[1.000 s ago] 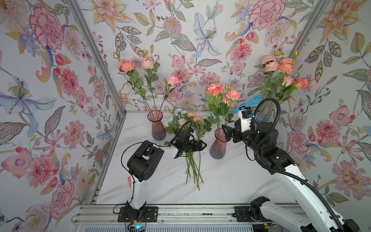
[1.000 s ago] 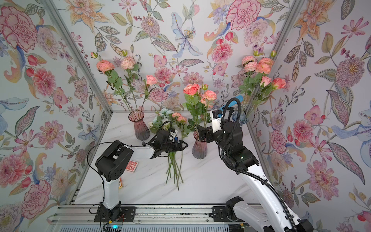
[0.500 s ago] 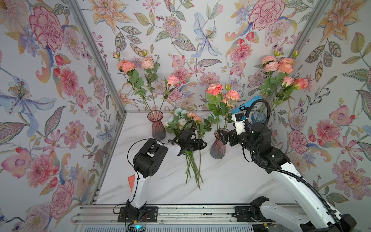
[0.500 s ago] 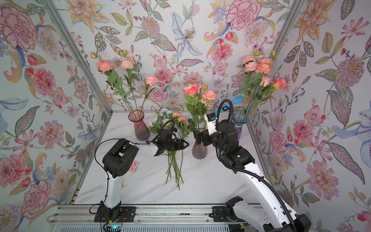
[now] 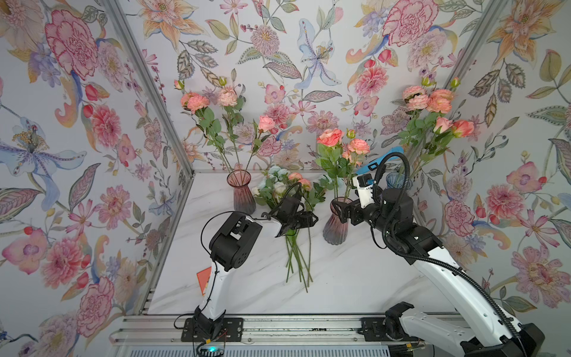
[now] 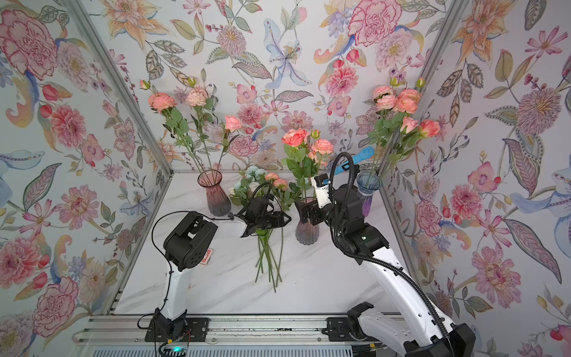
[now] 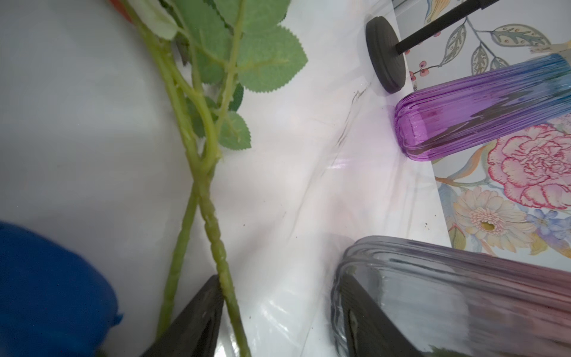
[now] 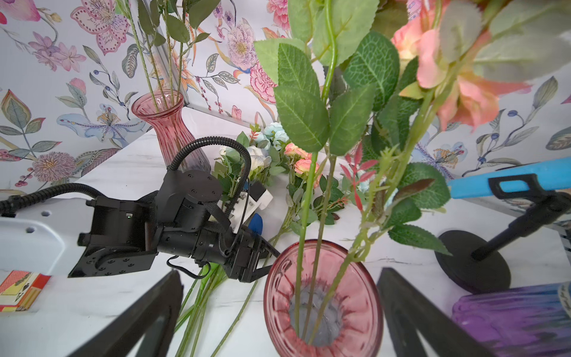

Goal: Place the pink flowers into the vase
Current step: Pick up the flower at the center of the board.

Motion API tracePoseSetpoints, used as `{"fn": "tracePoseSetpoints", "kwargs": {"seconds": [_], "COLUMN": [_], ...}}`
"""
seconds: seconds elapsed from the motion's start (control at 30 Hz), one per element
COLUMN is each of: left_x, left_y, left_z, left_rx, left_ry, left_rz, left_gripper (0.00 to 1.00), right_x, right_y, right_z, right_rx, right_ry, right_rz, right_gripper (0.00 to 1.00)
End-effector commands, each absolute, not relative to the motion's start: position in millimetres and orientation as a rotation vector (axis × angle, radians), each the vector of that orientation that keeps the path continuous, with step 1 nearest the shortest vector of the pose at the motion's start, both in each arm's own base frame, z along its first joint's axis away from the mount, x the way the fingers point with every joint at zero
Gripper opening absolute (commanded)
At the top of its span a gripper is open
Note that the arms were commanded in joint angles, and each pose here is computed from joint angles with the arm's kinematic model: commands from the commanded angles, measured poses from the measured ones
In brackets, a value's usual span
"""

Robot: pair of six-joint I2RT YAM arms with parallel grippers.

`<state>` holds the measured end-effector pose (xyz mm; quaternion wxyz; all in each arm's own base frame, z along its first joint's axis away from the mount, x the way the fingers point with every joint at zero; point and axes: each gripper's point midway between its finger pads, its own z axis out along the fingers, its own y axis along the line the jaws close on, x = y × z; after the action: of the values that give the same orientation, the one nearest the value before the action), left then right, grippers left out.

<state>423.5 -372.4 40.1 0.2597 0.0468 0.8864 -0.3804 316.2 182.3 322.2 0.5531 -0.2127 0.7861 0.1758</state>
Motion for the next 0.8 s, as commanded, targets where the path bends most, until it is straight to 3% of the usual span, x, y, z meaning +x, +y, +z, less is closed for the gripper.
{"fn": "tracePoseSetpoints", "kwargs": {"seconds": [0.0, 0.2, 0.77], "left_x": [423.6, 432.7, 444.1], "left_y": [-342.6, -329.4, -330.4], "left_z": [-3.7, -13.3, -25.5], "left_rx": [0.144, 0.181, 0.146], "left_ry": [2.534, 2.566, 2.588], "left_rz": [-0.757, -0.603, -0.585], "left_gripper": [0.63, 0.63, 0.49], "right_x": [315.3, 311.7, 305.6], "right_y": [190.0, 192.9, 193.6], "right_z": [332.9, 338.1, 331.2], "right_rx": [-0.523, -0.529, -0.532], "right_ry": [1.831, 1.816, 1.813], "right_rz": [0.439, 0.443, 0.440], "right_gripper": [0.99, 0.99, 0.99]}}
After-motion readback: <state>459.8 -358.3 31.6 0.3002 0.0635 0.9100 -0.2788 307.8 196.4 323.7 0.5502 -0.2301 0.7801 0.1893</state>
